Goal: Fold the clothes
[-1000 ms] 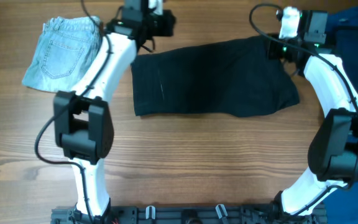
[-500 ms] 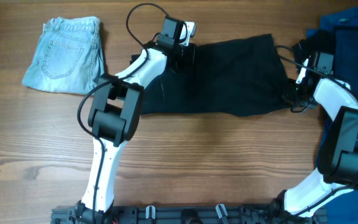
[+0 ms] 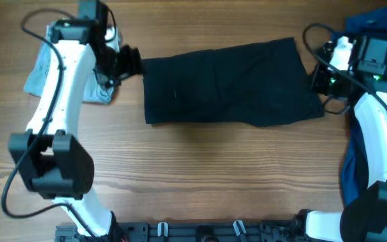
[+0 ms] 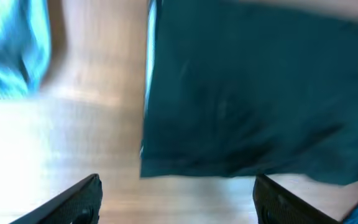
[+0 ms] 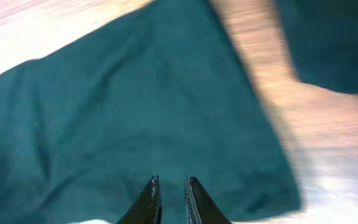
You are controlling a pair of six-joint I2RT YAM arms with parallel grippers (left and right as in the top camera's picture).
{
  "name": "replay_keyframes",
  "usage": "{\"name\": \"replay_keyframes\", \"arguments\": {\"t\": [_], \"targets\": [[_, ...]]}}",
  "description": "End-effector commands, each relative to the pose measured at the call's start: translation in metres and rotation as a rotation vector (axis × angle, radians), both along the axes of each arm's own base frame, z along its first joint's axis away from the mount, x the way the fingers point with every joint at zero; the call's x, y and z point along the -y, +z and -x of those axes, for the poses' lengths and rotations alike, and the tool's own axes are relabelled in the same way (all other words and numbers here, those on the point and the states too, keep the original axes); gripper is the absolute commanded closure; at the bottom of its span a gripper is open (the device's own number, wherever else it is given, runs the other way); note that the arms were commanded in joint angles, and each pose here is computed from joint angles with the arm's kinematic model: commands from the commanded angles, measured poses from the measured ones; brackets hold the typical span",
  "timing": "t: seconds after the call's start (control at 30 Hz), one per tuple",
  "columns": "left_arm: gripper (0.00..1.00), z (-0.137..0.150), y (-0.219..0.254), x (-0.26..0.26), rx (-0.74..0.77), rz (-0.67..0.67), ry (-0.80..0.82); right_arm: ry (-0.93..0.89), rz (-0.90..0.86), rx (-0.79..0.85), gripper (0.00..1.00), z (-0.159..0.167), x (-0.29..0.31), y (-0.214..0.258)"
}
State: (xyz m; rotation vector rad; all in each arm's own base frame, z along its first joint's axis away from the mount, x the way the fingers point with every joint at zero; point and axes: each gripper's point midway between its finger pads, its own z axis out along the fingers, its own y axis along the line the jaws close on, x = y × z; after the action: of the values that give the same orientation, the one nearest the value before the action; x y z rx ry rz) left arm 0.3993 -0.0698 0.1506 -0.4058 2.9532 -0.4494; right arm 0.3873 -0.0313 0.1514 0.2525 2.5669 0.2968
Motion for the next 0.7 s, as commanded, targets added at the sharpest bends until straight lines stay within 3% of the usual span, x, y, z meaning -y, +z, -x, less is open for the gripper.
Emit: {"name": "replay_keyframes", "arguments": {"t": [0.0,0.13,0.3,0.43,0.5,0.67], "targets": [[0.18,0.032,-0.047,0.002,-0.146,-0.005,-0.003,0.201,-0.045,0.019,0.89,-0.005,-0.049,-0.005],[0.19,0.054,-0.089,0.024,-0.206,0.136,-0.013,0.292,-0.035,-0.001,0.89,-0.016,-0.078,-0.028],[0.20,0.075,-0.124,0.029,-0.264,0.161,0.057,0.519,-0.114,0.003,0.92,-0.025,-0.132,-0.067],[0.18,0.085,-0.135,0.044,-0.290,0.194,0.074,0.593,-0.110,-0.035,0.92,-0.023,-0.154,-0.096],[0.10,0.082,-0.142,0.046,-0.293,0.204,0.158,0.705,-0.067,-0.012,0.92,-0.020,-0.166,-0.103],[0.11,0.085,-0.151,0.046,-0.300,0.208,0.199,0.750,-0.063,-0.034,0.93,-0.010,-0.176,-0.108]]}}
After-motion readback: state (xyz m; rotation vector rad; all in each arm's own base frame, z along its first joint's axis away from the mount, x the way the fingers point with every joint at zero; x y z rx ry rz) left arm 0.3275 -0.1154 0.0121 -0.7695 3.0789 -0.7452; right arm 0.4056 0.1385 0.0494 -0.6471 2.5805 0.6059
